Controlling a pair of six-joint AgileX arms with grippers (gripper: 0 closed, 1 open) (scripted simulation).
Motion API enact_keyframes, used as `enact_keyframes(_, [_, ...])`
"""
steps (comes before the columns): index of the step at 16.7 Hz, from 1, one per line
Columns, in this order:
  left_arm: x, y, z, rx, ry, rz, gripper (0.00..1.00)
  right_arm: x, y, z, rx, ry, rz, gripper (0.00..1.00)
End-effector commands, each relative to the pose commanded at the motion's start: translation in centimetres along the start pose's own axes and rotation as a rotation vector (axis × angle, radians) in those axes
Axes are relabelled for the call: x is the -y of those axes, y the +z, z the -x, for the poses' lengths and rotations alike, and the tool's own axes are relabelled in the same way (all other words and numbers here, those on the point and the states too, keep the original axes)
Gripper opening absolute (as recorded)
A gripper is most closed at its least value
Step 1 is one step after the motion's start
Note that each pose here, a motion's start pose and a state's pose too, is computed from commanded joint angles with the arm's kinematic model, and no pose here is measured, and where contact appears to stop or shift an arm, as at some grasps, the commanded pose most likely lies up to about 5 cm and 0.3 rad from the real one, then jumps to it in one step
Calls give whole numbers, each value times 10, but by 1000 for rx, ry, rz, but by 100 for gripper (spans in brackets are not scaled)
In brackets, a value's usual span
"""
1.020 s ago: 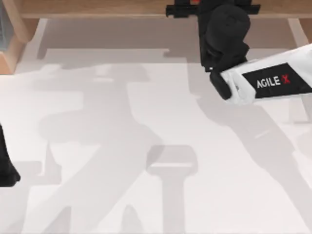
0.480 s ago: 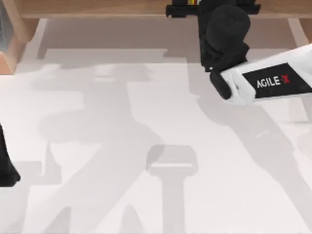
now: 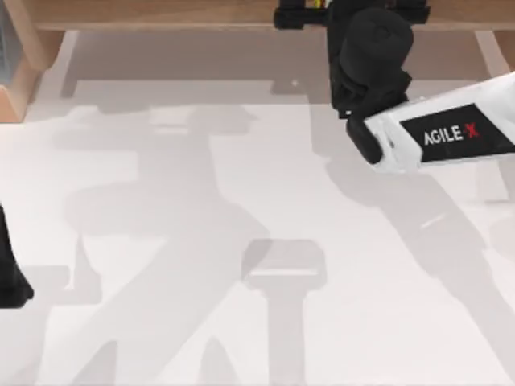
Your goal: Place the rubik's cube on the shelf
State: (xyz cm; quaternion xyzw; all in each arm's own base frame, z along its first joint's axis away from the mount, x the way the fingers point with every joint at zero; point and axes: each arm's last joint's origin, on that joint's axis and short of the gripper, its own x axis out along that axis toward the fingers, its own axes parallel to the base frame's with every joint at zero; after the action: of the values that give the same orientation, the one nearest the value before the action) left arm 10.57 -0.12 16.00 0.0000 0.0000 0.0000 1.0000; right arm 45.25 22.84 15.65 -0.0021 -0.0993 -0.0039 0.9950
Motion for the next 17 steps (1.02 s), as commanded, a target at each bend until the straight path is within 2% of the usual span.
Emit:
enact_keyframes(3, [0,0,0,0,0,0,100,2,-1,2,-2,19,10,100])
enact_keyframes(6, [0,0,0,0,0,0,100,18,-4,10,-7,106,64,100])
enact_keyframes(11, [0,0,0,0,0,0,100,74,-13,35,-17,316,234,100])
enact_keyframes(17, [0,0,0,0,0,0,100,151,-38,99,-91,602,424,100])
